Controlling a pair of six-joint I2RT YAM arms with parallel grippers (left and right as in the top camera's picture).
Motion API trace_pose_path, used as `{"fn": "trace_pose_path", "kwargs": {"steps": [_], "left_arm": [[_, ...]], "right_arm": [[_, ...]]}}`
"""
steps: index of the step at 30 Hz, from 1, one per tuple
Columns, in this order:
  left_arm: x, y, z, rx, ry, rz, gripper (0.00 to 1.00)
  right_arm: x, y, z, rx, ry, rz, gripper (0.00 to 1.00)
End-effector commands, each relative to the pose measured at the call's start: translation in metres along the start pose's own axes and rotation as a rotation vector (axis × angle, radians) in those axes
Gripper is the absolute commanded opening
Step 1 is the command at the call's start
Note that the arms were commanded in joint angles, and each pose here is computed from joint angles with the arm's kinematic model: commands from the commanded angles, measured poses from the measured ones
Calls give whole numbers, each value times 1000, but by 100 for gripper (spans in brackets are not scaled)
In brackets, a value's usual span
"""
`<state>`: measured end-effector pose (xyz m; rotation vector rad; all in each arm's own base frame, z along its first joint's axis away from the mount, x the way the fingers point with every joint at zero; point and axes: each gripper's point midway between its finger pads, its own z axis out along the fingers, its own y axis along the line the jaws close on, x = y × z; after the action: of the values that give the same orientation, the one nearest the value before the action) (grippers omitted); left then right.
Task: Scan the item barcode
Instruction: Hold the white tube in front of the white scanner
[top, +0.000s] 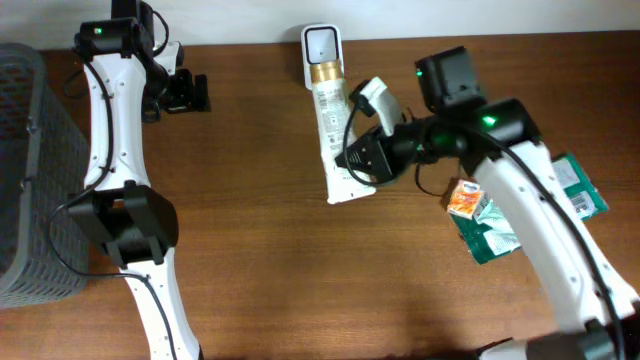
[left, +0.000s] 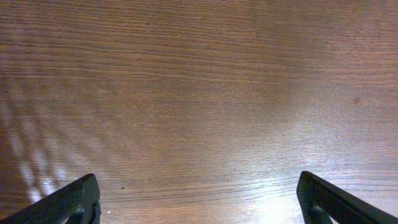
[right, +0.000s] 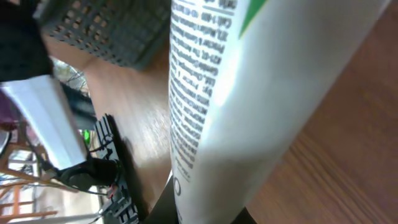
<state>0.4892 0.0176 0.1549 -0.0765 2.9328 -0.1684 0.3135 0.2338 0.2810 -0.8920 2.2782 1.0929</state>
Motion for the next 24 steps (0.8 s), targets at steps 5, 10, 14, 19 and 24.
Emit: {"fn": "trace_pose_path", "kwargs": {"steps": [5, 10, 14, 19, 24], "left_arm": [[-1, -2, -8, 10, -17, -2, 99], [-1, -2, -8, 11, -17, -2, 99], [-1, -2, -8, 10, -17, -2, 99], [-1, -2, -8, 10, -17, -2, 99], [-1, -2, -8, 10, -17, -2, 99]], "right_arm": [[-31, 15, -16, 15, -122, -62, 4], [-93, 11, -27, 50, -224, -122, 4], [-125, -7, -19, 72, -222, -130, 4], [-122, -159, 0, 825, -82, -179, 4], [-121, -256, 31, 1165, 34, -331, 4]]}}
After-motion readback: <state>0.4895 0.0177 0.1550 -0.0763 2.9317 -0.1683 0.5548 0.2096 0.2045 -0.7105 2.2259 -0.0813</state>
